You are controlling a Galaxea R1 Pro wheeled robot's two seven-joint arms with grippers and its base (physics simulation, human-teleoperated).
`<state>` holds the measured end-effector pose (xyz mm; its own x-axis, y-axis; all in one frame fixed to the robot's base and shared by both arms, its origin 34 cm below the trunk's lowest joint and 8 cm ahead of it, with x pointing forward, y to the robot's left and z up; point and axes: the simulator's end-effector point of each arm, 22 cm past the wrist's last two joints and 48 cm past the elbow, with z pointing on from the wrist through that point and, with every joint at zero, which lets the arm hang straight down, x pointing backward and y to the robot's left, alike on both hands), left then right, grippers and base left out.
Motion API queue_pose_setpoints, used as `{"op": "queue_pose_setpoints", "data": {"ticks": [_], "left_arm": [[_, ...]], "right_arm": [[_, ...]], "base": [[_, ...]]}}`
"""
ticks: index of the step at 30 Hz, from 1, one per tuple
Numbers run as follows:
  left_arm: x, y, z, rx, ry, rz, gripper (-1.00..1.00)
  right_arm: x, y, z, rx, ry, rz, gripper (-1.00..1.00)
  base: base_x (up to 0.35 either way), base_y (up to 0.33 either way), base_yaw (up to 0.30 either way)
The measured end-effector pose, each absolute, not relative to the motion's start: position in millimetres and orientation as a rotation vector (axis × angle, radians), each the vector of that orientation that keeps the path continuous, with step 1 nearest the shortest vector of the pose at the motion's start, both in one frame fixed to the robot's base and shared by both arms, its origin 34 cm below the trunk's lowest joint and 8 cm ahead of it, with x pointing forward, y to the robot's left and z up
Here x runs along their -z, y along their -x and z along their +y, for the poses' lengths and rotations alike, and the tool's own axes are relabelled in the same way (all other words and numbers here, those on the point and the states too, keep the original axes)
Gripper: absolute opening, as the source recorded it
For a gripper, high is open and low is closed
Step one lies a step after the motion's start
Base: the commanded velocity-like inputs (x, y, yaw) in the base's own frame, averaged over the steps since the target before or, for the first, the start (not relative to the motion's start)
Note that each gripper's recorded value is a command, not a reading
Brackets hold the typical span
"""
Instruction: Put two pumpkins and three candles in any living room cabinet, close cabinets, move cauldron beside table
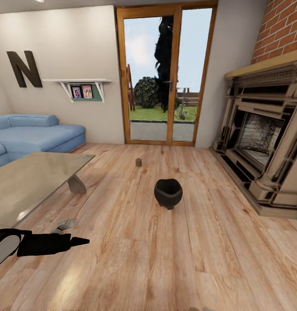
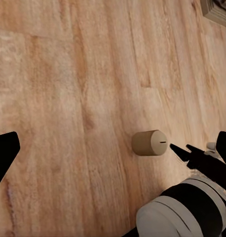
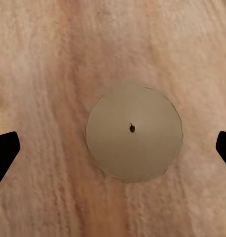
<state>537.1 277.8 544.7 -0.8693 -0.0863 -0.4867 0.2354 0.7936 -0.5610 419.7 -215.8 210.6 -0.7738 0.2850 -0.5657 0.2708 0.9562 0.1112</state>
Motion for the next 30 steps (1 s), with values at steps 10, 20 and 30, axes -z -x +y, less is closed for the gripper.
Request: {"op": "queue_pose_setpoints", "data": {"ticks": [10, 20, 30], "left_arm": [[-534.7, -537.6, 277.8, 0.871, -0.104, 2.502, 1.00], [-515.2, -538.5, 277.8, 0.881, -0.087, 2.539, 1.00], [-495.6, -538.5, 277.7, 0.891, -0.070, 2.576, 1.00]], "right_arm": [[-241.2, -512.4, -203.7, -0.081, -0.338, 2.573, 1.00], [-230.4, -516.6, -204.6, -0.077, -0.335, 2.613, 1.00], [-198.2, -488.9, -246.3, 0.024, -0.350, 2.731, 1.00]], "base": [[0.000, 0.000, 0.000], [0.000, 0.000, 0.000], [0.000, 0.000, 0.000]]}}
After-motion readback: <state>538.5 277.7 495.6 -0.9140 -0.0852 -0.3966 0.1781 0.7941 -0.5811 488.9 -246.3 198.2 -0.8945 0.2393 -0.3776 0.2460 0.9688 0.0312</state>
